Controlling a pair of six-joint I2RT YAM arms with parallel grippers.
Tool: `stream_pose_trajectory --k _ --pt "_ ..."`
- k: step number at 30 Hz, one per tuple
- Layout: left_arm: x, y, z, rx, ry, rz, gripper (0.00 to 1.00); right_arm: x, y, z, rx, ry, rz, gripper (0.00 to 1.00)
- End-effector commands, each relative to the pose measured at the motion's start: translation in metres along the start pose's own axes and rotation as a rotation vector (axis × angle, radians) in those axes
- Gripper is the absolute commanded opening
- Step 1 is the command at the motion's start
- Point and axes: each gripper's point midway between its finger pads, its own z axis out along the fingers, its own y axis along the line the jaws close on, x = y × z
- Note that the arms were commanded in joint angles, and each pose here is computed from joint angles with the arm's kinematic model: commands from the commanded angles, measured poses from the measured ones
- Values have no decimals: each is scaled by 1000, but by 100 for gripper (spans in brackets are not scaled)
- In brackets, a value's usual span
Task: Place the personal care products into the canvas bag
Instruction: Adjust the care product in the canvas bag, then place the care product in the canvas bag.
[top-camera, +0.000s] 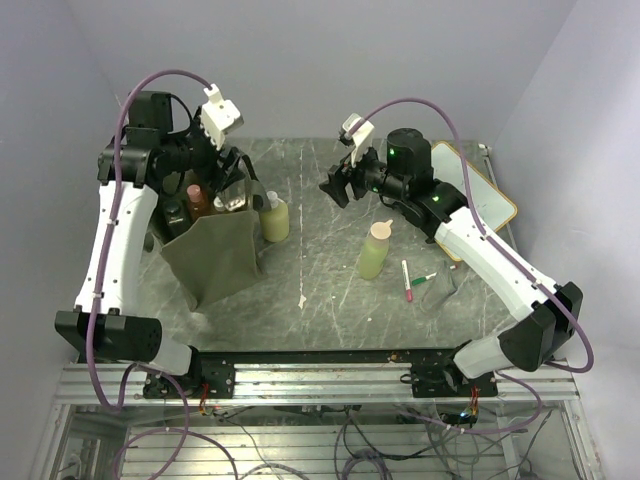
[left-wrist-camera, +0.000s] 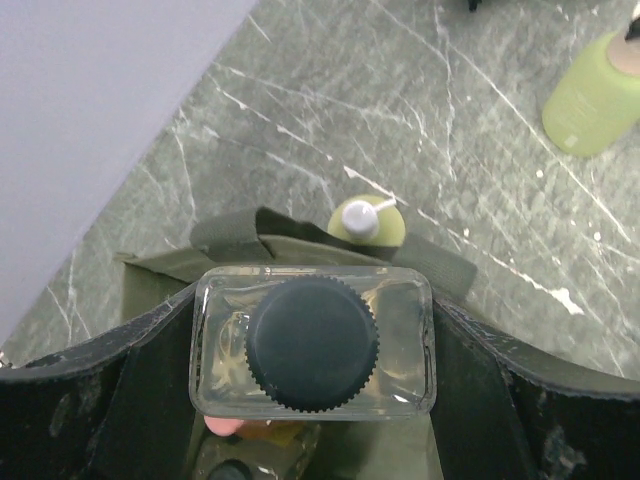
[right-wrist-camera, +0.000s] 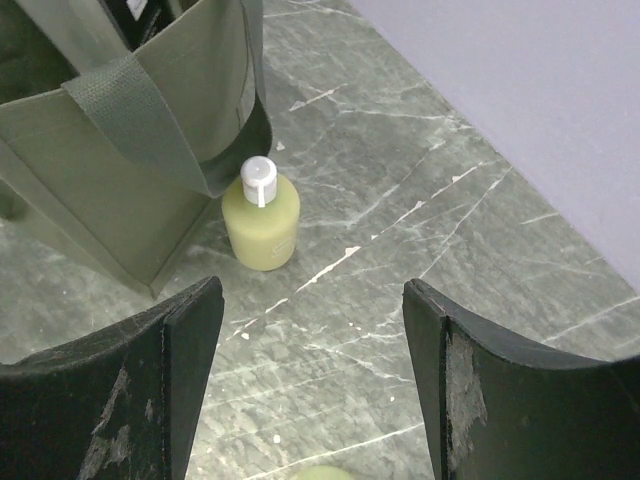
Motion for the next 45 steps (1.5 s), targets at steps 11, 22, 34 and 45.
stream_pose_trajectory --k 11,22,34,45 --pt "25 -5 -39 90 33 85 7 4 4 11 -46 1 5 72" --pt "70 -2 -5 212 -12 82 7 6 4 16 -50 4 15 72" --pt "104 -9 27 299 -47 101 7 7 4 21 -53 2 19 73" --pt "127 -29 46 387 -10 116 10 8 5 19 -56 3 22 73"
